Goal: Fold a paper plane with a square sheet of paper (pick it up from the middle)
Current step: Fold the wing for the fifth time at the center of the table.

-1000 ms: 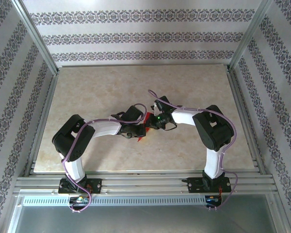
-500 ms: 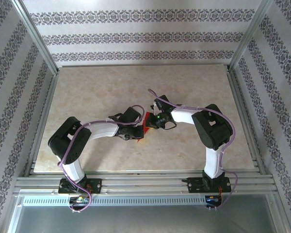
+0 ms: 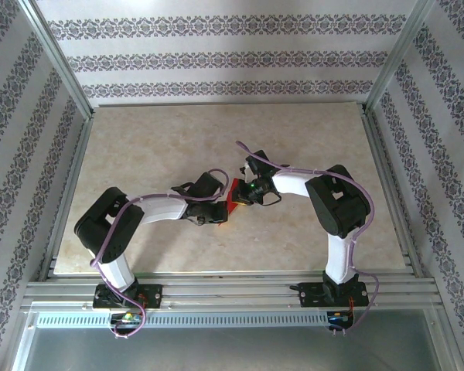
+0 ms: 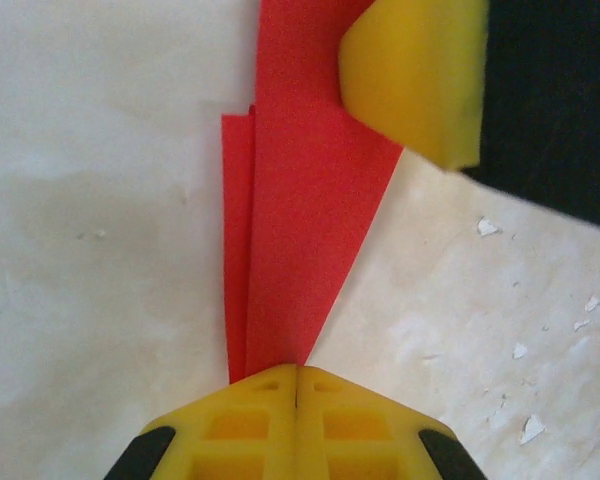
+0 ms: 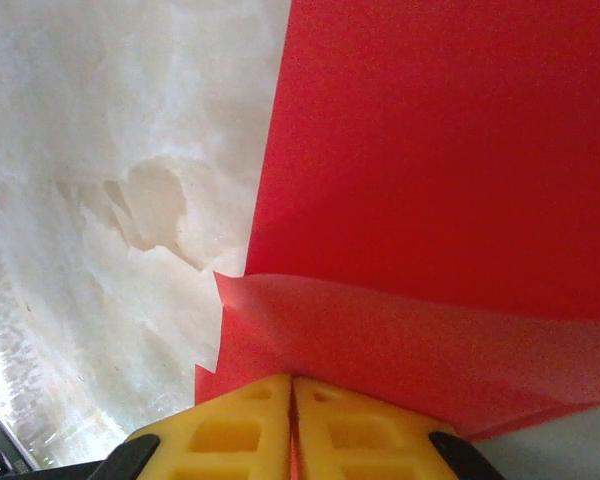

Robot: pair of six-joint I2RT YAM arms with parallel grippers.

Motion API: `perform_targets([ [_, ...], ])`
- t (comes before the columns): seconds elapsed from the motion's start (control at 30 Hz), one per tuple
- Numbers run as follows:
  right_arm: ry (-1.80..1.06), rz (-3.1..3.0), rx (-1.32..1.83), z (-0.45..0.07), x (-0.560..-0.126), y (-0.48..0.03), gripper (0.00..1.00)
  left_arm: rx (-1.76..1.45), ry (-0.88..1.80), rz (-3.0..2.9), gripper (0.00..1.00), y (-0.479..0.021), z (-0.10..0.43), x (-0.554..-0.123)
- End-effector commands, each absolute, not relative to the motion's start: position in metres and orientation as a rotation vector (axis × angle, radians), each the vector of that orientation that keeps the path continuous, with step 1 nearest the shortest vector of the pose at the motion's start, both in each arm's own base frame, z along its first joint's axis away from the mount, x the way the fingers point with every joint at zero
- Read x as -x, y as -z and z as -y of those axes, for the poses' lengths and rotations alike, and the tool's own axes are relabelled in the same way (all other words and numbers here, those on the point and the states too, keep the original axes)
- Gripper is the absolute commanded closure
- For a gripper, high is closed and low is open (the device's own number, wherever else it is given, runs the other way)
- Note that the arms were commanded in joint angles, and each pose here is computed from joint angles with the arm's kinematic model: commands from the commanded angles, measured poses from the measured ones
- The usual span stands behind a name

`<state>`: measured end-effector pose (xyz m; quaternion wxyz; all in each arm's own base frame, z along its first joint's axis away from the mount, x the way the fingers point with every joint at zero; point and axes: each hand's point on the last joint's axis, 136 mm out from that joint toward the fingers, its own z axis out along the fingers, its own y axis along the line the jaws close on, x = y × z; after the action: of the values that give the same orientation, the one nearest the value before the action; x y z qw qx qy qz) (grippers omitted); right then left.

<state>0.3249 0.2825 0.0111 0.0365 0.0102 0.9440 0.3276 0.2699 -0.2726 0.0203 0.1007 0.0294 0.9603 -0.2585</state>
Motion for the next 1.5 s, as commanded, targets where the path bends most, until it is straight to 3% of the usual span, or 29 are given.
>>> perform_targets([
  [0.0,-0.692,-3.075,-0.181,-0.240,-0.306,0.047,0.88,-0.089,0.652,-2.956,0.97,-0.013,0.249,-0.238],
  [0.43,-0.681,-3.095,-0.199,-0.239,-0.303,0.051,0.88,-0.089,0.568,-3.007,0.97,0.004,0.236,-0.227],
  [0.77,-0.669,-3.104,-0.202,-0.238,-0.302,0.053,0.88,-0.133,0.773,-2.770,0.97,-0.061,0.276,-0.270],
  [1.1,-0.670,-3.113,-0.214,-0.237,-0.301,0.055,0.88,-0.113,0.748,-2.802,0.97,-0.027,0.290,-0.291],
  [1.47,-0.651,-3.127,-0.223,-0.235,-0.302,0.056,0.89,-0.072,0.628,-2.960,1.00,0.009,0.253,-0.244],
])
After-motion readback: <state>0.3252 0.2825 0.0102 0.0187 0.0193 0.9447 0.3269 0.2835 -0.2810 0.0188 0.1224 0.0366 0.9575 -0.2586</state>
